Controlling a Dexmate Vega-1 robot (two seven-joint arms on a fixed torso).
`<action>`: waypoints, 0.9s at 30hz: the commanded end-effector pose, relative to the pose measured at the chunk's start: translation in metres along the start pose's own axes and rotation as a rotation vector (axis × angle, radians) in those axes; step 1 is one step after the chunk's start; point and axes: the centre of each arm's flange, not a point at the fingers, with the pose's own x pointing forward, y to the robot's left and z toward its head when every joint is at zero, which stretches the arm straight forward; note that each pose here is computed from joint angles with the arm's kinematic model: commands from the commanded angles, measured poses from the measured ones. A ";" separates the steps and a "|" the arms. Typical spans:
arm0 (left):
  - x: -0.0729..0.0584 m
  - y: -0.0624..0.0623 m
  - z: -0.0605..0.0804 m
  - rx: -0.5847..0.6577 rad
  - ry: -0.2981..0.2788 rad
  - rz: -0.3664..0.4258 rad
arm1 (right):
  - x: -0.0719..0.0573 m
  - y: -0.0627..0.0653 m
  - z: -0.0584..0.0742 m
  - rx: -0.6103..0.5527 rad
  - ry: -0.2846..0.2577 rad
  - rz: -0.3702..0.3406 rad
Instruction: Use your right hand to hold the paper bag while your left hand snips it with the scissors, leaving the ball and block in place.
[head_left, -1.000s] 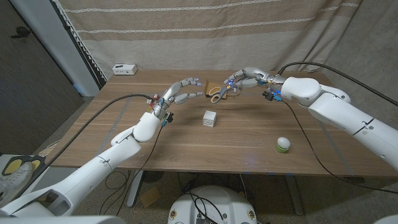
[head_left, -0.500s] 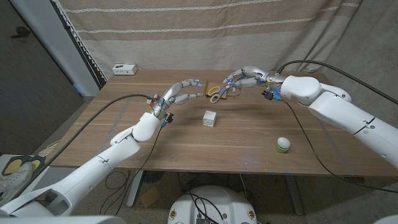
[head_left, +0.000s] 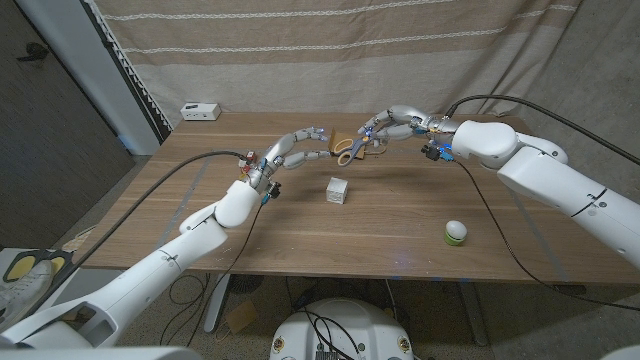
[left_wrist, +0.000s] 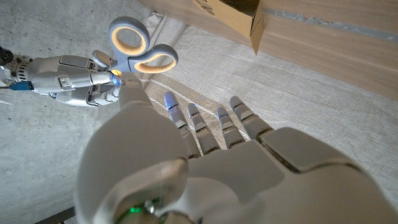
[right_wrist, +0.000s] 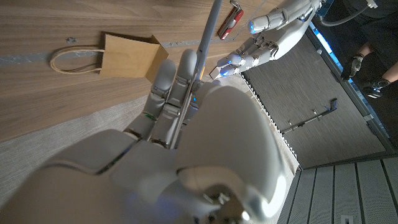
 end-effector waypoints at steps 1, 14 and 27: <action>0.000 -0.006 0.002 -0.009 -0.012 -0.022 | 0.004 0.002 0.004 -0.008 -0.006 0.020; 0.003 -0.008 0.000 -0.010 -0.008 -0.025 | 0.004 0.002 0.005 -0.022 -0.004 0.039; 0.006 -0.012 0.001 -0.010 -0.007 -0.046 | 0.003 0.000 0.007 -0.032 -0.012 0.030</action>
